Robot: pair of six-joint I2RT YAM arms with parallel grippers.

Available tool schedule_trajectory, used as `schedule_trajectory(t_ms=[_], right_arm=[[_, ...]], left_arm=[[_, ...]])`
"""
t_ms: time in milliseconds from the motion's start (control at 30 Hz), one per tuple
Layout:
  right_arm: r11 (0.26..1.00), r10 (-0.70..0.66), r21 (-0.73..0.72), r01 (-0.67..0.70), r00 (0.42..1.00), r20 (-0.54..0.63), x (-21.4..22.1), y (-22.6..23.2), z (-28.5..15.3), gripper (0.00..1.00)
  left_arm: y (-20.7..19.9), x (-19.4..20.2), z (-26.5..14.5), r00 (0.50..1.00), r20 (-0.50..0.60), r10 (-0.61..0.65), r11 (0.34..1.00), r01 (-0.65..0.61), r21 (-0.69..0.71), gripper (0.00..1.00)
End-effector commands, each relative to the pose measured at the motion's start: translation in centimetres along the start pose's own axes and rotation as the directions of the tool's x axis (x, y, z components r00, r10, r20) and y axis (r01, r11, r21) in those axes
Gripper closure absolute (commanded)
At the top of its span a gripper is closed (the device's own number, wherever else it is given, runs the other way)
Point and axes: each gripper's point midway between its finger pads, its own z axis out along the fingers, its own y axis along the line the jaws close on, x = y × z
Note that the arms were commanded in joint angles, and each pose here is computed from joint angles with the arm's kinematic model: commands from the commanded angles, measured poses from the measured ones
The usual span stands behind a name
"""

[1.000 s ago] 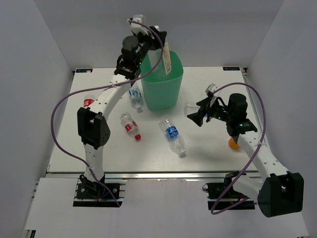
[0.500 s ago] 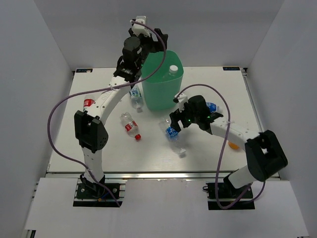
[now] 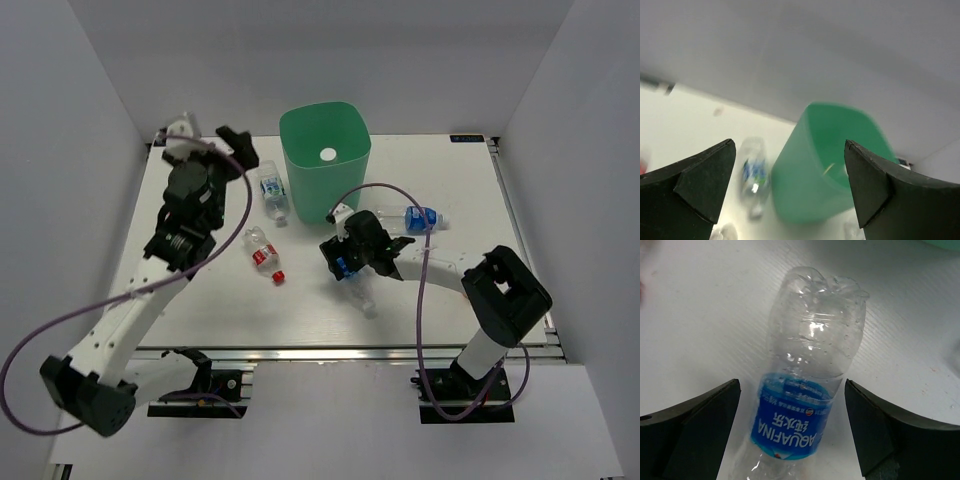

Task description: Put the plastic bottles in the bin

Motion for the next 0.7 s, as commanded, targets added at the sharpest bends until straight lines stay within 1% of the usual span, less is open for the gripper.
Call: schedule_trajectory(t_ms=[0,33,67,100,133,200,233,267,300,333,400,433,500,533,567,600,667], right_arm=[[0.991,0.048,0.127,-0.05,0.999,0.02,-0.5,-1.8,1.0,0.11],[0.983,0.062,0.174,-0.062,0.998,0.009,0.0,-2.6,1.2,0.11],[0.978,0.079,0.193,-0.079,0.997,0.008,0.2,-2.9,1.2,0.11],[0.974,0.093,0.206,-0.092,0.996,0.005,0.4,-3.0,1.2,0.11],[0.971,0.099,0.217,-0.098,0.995,0.006,0.7,-3.1,1.1,0.12],[0.978,0.095,0.186,-0.097,0.995,0.021,0.3,-2.7,1.0,0.28],[0.987,0.091,0.13,-0.095,0.995,0.034,-0.4,-1.7,0.8,0.37],[0.993,0.078,0.084,-0.081,0.996,0.04,-0.8,-0.9,0.5,0.54],[0.997,0.054,0.045,-0.056,0.997,0.054,-1.4,-0.4,0.0,0.61],[0.998,0.049,-0.031,-0.046,0.994,0.098,-2.7,1.0,-1.3,0.67],[0.991,0.028,-0.136,-0.007,0.987,0.156,-4.6,2.9,-3.4,0.68],[0.971,0.009,-0.234,0.045,0.975,0.224,-6.5,4.7,-5.8,0.68],[0.948,-0.009,-0.297,0.112,0.945,0.328,-9.6,6.1,-8.7,0.68],[0.937,-0.02,-0.31,0.161,0.911,0.413,-11.8,6.7,-11.2,0.68],[0.933,-0.027,-0.303,0.196,0.875,0.483,-14.2,6.9,-13.1,0.71],[0.932,-0.047,-0.28,0.231,0.841,0.538,-15.9,6.9,-14.5,0.71],[0.943,-0.111,-0.165,0.289,0.741,0.662,-20.2,5.8,-17.6,0.67]], left_arm=[[8.2,7.8,-4.4,0.986,-0.159,-0.04,0.953,-0.011,-0.303,0.02],[9.3,8.8,-5.8,0.979,-0.149,-0.14,0.93,0.079,-0.359,0.02],[10.9,11.1,-7.3,0.968,-0.211,-0.139,0.912,0.042,-0.407,0.02],[12.8,13.5,-8.7,0.959,-0.25,-0.132,0.889,0.003,-0.457,0.02],[13.6,14.4,-9.4,0.955,-0.247,-0.164,0.871,0.023,-0.49,0.02],[15.1,15.6,-11.1,0.947,-0.275,-0.168,0.843,-0.007,-0.537,0.02],[15.5,16.1,-11.5,0.943,-0.276,-0.184,0.833,0.001,-0.554,0.02],[15.7,16.2,-11.9,0.941,-0.28,-0.189,0.831,0.001,-0.557,0.02],[15.9,16.3,-12.1,0.942,-0.276,-0.191,0.828,0.003,-0.561,0.02],[16.1,16.4,-12.2,0.943,-0.271,-0.192,0.825,0.005,-0.566,0.02],[16.1,16.1,-12.1,0.949,-0.254,-0.186,0.827,0.012,-0.561,0.02],[16.3,16.1,-12.1,0.953,-0.252,-0.171,0.827,-0.001,-0.563,0.02],[16.1,16.1,-11.6,0.955,-0.238,-0.175,0.828,0.012,-0.561,0.02],[15.8,16.3,-11.5,0.952,-0.255,-0.17,0.838,0.003,-0.546,0.02],[15.7,16.3,-11.3,0.951,-0.256,-0.172,0.842,0.007,-0.54,0.02],[15.7,16.8,-11.2,0.948,-0.271,-0.165,0.842,-0.008,-0.539,0.02],[15.7,17.4,-11.2,0.943,-0.29,-0.164,0.842,-0.02,-0.54,0.02]])
